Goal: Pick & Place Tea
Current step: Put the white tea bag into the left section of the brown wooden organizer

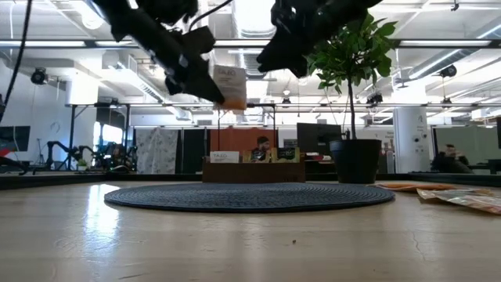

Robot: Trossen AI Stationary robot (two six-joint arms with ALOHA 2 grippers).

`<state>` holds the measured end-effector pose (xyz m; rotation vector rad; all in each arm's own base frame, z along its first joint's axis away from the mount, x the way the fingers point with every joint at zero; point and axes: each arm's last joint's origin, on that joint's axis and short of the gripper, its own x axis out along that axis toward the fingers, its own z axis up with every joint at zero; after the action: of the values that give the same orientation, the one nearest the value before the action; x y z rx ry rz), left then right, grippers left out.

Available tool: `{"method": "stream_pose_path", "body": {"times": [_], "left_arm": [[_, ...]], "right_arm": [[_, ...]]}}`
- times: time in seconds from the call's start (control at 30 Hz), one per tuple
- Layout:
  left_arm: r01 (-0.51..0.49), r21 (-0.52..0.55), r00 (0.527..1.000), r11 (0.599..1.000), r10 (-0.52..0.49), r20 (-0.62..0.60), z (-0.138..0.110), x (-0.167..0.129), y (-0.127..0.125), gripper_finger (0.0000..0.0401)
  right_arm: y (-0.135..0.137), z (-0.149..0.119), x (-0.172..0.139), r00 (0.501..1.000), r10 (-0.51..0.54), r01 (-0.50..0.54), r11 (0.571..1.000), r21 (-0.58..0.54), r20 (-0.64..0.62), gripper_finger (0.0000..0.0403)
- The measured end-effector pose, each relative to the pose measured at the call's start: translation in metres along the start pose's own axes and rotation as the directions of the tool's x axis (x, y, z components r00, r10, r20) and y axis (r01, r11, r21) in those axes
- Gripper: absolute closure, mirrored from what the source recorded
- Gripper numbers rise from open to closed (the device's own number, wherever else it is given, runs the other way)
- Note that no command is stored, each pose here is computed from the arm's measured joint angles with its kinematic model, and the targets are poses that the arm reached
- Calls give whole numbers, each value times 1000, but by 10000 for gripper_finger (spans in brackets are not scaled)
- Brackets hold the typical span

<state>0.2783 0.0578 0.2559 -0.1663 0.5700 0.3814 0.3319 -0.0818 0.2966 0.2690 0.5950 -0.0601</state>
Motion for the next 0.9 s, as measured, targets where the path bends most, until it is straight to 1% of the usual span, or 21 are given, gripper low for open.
{"method": "stream_pose_path", "body": {"times": [0.13, 0.23, 0.27, 0.4, 0.43, 0.5, 0.63, 0.77, 0.9], "left_arm": [[60, -32, 998, 998, -60, 0, -7, -10, 13, 400], [121, -38, 993, 992, -122, -6, -12, -17, 19, 400], [131, -42, 991, 991, -131, -12, -14, -18, 21, 400], [119, -60, 993, 991, -120, -15, -19, -22, 32, 400], [119, -65, 993, 991, -120, -12, -19, -23, 35, 400], [129, -67, 991, 989, -130, -6, -18, -24, 37, 400], [165, -27, 986, 986, -165, 3, -16, -28, 37, 400], [193, -13, 981, 981, -193, -4, -17, -29, 37, 400], [207, -13, 978, 978, -207, -11, -18, -30, 36, 401]], "right_arm": [[5, 4, 2, 999, 12, -6, 994, -113, 49, 261], [3, 11, 7, 997, 1, 9, 992, -123, 79, 248], [2, 14, 10, 997, -14, 24, 992, -127, 81, 243], [0, 33, 20, 996, -18, 36, 980, -195, 92, 218], [-1, 37, 23, 996, -22, 39, 978, -206, 83, 212], [-3, 42, 28, 999, -34, 38, 978, -205, 25, 203], [-7, 51, 35, 996, -52, 38, 981, -188, -73, 193], [-8, 59, 44, 993, -53, 28, 973, -227, -103, 192], [-8, 65, 52, 992, -44, 15, 973, -231, -120, 192]]}}
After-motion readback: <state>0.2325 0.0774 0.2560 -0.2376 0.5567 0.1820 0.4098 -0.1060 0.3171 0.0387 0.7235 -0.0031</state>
